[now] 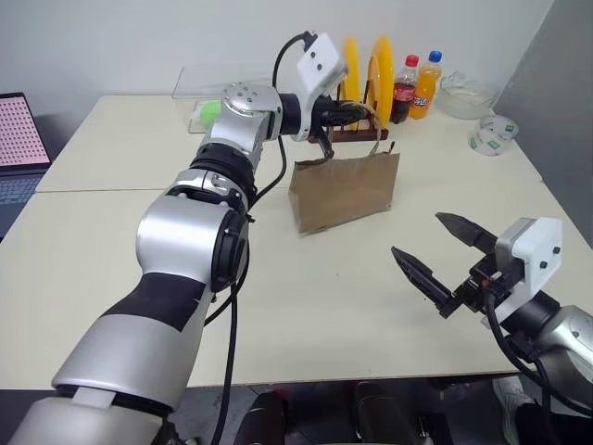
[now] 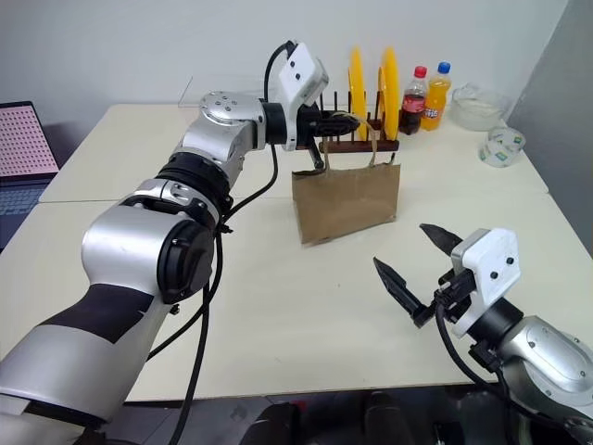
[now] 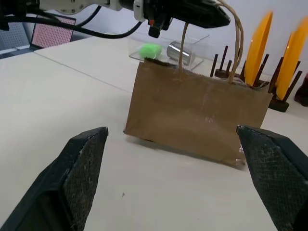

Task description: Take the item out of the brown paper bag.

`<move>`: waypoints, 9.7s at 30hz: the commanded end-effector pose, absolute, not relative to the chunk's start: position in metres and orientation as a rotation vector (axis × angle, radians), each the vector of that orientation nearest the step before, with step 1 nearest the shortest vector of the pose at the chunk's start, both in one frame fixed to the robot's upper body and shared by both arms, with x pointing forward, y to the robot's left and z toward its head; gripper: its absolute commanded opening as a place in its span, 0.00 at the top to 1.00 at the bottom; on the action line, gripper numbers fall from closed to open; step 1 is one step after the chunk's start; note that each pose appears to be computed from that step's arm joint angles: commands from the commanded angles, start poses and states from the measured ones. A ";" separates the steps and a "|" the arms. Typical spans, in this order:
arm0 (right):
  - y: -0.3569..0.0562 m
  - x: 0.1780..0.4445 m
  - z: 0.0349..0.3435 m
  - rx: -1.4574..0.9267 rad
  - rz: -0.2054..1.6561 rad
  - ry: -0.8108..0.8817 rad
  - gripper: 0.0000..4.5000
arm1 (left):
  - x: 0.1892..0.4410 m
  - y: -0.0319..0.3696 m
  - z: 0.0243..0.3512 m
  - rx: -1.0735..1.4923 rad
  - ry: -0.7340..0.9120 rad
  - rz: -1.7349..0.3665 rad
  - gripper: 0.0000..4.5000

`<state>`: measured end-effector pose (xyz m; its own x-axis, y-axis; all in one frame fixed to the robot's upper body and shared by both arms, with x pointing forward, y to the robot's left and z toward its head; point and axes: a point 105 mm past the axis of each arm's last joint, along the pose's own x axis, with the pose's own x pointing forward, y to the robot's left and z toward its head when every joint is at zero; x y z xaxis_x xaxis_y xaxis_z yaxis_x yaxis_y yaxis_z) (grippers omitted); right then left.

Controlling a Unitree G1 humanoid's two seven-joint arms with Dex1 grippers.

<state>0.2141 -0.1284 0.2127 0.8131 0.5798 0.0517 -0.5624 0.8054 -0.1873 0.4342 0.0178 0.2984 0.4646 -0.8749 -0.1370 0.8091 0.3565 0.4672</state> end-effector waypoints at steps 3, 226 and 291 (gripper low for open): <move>-0.108 0.190 0.234 -0.126 0.673 -0.229 0.00 | 0.437 0.022 0.318 0.610 -0.240 -1.006 0.99; -0.077 0.245 0.111 -0.463 0.761 0.184 0.63 | 0.327 0.010 0.202 0.798 -0.627 -1.318 1.00; -0.058 0.335 0.174 -0.813 0.815 -0.048 0.01 | 0.373 0.026 0.316 0.532 -0.717 -1.190 1.00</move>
